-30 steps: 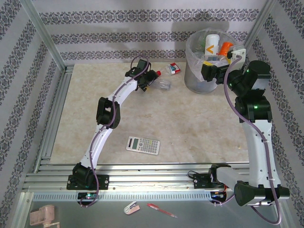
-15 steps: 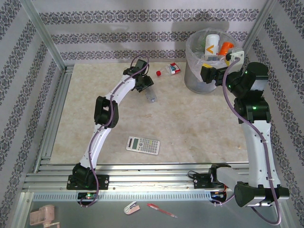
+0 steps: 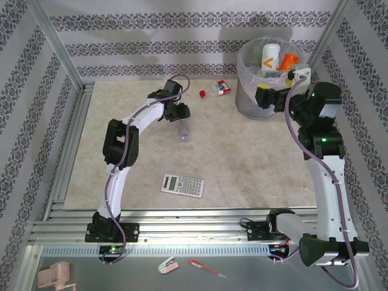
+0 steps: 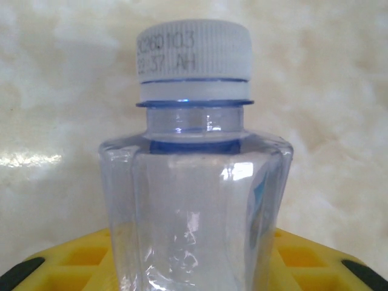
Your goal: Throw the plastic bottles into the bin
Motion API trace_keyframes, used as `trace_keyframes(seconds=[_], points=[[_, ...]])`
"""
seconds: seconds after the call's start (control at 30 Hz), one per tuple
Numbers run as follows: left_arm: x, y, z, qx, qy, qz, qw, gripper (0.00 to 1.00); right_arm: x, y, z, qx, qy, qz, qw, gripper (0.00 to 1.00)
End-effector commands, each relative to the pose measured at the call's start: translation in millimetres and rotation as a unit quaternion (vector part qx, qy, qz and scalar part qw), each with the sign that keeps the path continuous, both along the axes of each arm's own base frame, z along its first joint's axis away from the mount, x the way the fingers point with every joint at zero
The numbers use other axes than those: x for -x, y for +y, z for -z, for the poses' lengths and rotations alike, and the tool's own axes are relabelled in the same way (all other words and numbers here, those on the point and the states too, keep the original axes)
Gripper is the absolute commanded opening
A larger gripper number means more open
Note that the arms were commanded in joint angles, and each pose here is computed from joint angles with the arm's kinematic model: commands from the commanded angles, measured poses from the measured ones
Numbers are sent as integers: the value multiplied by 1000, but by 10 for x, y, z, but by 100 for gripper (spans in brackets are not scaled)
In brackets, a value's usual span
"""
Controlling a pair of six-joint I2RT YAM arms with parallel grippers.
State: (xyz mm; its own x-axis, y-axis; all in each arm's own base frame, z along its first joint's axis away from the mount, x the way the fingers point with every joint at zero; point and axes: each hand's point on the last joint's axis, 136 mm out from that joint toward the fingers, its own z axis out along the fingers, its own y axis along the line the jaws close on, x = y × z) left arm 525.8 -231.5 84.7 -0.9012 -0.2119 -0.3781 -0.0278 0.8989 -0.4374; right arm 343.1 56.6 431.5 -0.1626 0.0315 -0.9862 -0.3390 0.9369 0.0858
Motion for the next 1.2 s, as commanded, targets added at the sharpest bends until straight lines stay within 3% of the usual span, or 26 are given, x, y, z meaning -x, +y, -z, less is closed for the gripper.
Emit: trace_keyframes(seconds=[0.0, 0.13, 0.27, 0.6, 0.73, 1.17], points=[[-184, -203, -890, 77, -162, 58, 982, 42, 34, 28, -71, -20, -11, -11, 1000, 98], [21, -330, -1442, 125, -256, 105, 953, 40, 17, 78, -73, -46, 3, -25, 999, 98], [344, -544, -1972, 151, -343, 177, 910, 40, 12, 188, -101, -75, 21, -56, 995, 98], [963, -1018, -2810, 218, -427, 284, 830, 39, -7, 502, -117, -136, 65, -140, 979, 96], [1178, -1283, -2889, 215, -429, 325, 815, 39, -4, 605, -89, -142, 75, -159, 974, 96], [1591, -1761, -2896, 184, -428, 397, 791, 39, -18, 781, -34, -148, 97, -183, 967, 95]])
